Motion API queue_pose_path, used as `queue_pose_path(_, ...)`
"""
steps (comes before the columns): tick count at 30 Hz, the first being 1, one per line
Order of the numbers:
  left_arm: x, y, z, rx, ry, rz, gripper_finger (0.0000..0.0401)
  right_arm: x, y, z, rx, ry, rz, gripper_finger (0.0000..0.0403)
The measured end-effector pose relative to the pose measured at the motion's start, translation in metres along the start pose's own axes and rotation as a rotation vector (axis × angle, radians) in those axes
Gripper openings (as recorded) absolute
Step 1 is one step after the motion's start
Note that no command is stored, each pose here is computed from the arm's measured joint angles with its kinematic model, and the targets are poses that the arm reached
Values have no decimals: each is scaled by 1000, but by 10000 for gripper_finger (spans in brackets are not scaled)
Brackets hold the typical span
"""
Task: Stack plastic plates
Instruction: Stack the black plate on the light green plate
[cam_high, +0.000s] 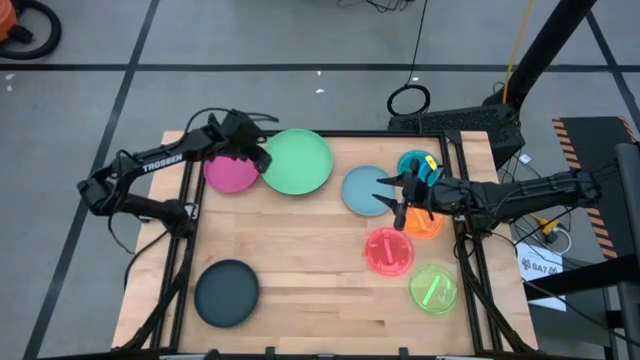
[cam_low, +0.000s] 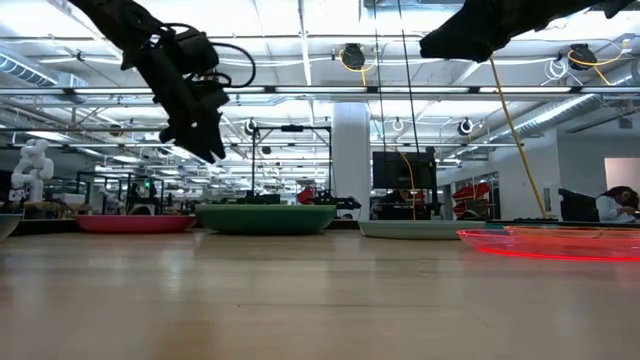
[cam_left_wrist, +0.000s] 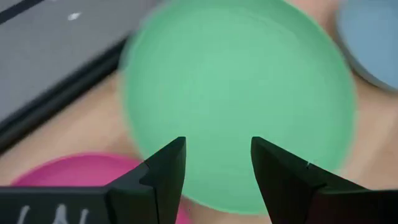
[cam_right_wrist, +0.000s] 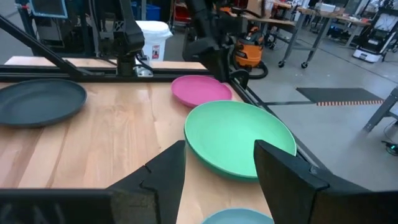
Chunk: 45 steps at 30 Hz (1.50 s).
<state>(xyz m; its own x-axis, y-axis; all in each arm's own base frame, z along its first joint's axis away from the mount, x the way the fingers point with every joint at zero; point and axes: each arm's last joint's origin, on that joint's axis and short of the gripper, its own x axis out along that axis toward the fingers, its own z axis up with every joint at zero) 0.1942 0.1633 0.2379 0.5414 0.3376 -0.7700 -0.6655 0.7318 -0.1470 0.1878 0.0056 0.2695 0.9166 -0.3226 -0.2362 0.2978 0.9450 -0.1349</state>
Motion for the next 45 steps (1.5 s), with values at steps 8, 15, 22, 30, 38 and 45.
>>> queue_pose_path(8, 1, -60, -3, 259, -69, -158, 188, 7, 2, -5, 86, 36, -40, 183)
queue_pose_path(15, -4, -91, -3, 535, -192, -235, 189, 28, 0, -24, 238, 150, -213, 183)
queue_pose_path(22, -6, -92, -6, 575, -174, -271, 188, 48, 4, -27, 366, 217, -206, 183)
queue_pose_path(30, -25, -93, -25, 588, -190, -363, 188, 68, 13, 2, 404, 247, -130, 183)
queue_pose_path(38, -56, -85, -49, 599, -332, -406, 188, 84, 19, 19, 407, 349, -138, 183)
queue_pose_path(45, -81, -76, -60, 597, -430, -411, 188, 96, 24, 34, 430, 508, -168, 183)
